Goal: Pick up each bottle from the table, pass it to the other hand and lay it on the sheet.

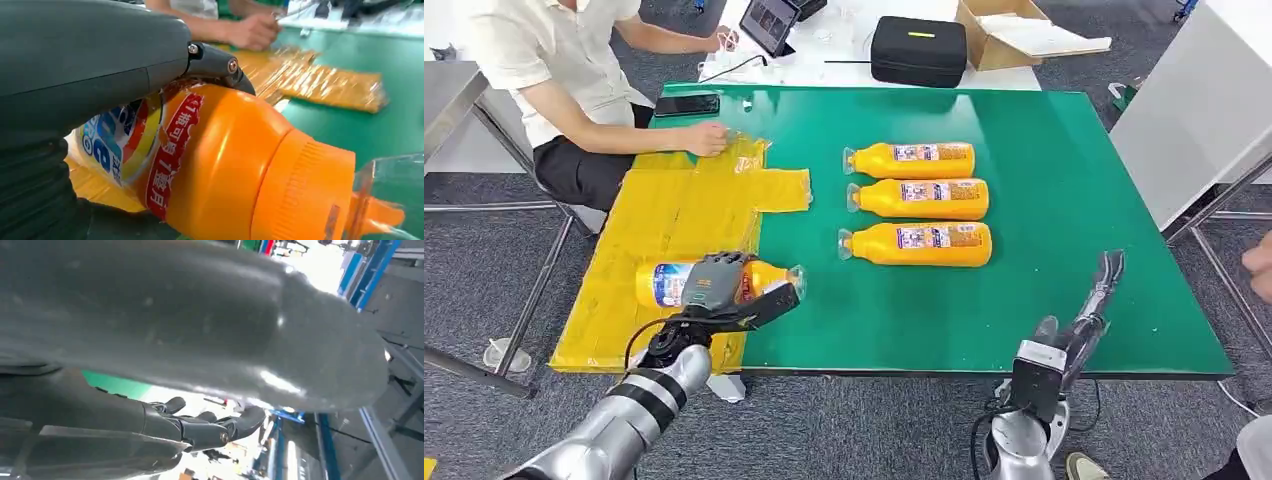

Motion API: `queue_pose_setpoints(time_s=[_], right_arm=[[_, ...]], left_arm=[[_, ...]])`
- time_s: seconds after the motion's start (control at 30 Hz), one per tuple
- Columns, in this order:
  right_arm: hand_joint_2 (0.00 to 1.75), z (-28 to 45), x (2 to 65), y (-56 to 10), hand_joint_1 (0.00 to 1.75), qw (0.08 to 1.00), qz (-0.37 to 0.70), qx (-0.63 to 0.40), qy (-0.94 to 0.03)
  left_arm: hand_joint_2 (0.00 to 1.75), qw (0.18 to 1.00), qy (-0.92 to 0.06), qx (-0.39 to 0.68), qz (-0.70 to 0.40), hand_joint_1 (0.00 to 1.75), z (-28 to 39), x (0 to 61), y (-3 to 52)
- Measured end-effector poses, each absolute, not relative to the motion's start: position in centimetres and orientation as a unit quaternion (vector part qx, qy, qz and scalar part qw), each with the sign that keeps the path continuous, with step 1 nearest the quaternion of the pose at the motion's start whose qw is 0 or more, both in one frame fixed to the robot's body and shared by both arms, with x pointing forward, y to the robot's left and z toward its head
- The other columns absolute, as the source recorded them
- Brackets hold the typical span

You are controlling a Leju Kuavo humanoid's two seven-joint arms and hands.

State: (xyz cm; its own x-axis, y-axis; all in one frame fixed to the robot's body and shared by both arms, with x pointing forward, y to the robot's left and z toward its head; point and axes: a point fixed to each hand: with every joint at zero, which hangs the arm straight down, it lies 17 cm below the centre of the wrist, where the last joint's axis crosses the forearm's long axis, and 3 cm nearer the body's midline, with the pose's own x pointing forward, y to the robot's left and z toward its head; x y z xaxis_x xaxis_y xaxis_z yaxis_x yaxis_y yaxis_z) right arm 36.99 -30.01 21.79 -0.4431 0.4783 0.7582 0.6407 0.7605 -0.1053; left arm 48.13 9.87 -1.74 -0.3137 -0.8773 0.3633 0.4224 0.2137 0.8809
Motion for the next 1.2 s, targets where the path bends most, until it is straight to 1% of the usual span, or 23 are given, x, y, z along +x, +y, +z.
queue_pose_setpoints(time_s=[0.13, 0.23, 0.3, 0.47, 0.6, 0.67, 0.73, 0.8, 0.87, 0.93, 1.03, 1.1, 1.17, 1.2], right_arm=[[0.00, 21.1, 37.3, -29.5, 0.00, 0.419, -0.094, -0.322, -0.844], [0.00, 20.7, 37.5, -29.5, 0.00, 0.424, -0.094, -0.319, -0.842], [0.00, 20.4, 37.5, -29.5, 0.00, 0.428, -0.094, -0.318, -0.841], [0.00, 19.8, 37.7, -29.3, 0.00, 0.433, -0.087, -0.315, -0.840], [0.00, 19.5, 37.6, -29.1, 0.00, 0.436, -0.078, -0.316, -0.839], [0.00, 19.4, 37.4, -28.8, 0.00, 0.433, -0.062, -0.322, -0.839], [0.00, 19.4, 37.2, -28.1, 0.00, 0.426, -0.033, -0.333, -0.840], [0.00, 18.5, 37.7, -26.3, 0.00, 0.417, 0.034, -0.349, -0.838], [0.00, 17.2, 37.8, -24.5, 0.00, 0.405, 0.108, -0.365, -0.832], [0.00, 16.3, 38.2, -23.3, 0.00, 0.392, 0.162, -0.377, -0.824], [0.00, 15.1, 38.7, -22.9, 0.00, 0.397, 0.183, -0.374, -0.818], [0.00, 14.5, 39.1, -22.1, 0.00, 0.388, 0.215, -0.375, -0.814], [0.00, 13.2, 39.4, -20.7, 0.00, 0.369, 0.280, -0.387, -0.797], [1.75, 12.3, 39.6, -20.3, 0.00, 0.359, 0.320, -0.400, -0.780]], left_arm=[[1.75, 0.566, -0.528, 0.204, -0.600, 0.00, -3.0, 48.1, 11.3], [1.75, 0.574, -0.531, 0.196, -0.592, 0.00, -3.0, 48.2, 11.5], [1.75, 0.581, -0.545, 0.171, -0.581, 0.00, -2.8, 48.0, 11.0], [1.75, 0.591, -0.608, 0.070, -0.525, 0.00, -0.6, 46.9, 8.4], [1.75, 0.574, -0.662, 0.049, -0.479, 0.00, 1.6, 45.7, 6.8], [1.75, 0.565, -0.702, 0.032, -0.432, 0.00, 4.0, 45.1, 5.6], [1.75, 0.561, -0.739, -0.004, -0.373, 0.00, 6.6, 43.9, 4.5], [1.75, 0.577, -0.754, -0.076, -0.303, 0.00, 9.0, 42.4, 3.0], [1.75, 0.571, -0.767, -0.109, -0.271, 0.00, 10.6, 40.9, 2.1], [1.75, 0.552, -0.784, -0.104, -0.265, 0.00, 11.7, 39.9, 1.5], [1.75, 0.519, -0.807, -0.072, -0.273, 0.00, 13.1, 39.0, 0.7], [1.75, 0.509, -0.815, -0.059, -0.272, 0.00, 13.6, 38.8, 0.5], [1.75, 0.506, -0.818, -0.062, -0.266, 0.00, 14.0, 38.6, 0.3], [1.75, 0.508, -0.818, -0.072, -0.259, 0.00, 14.3, 38.4, 0.1]])
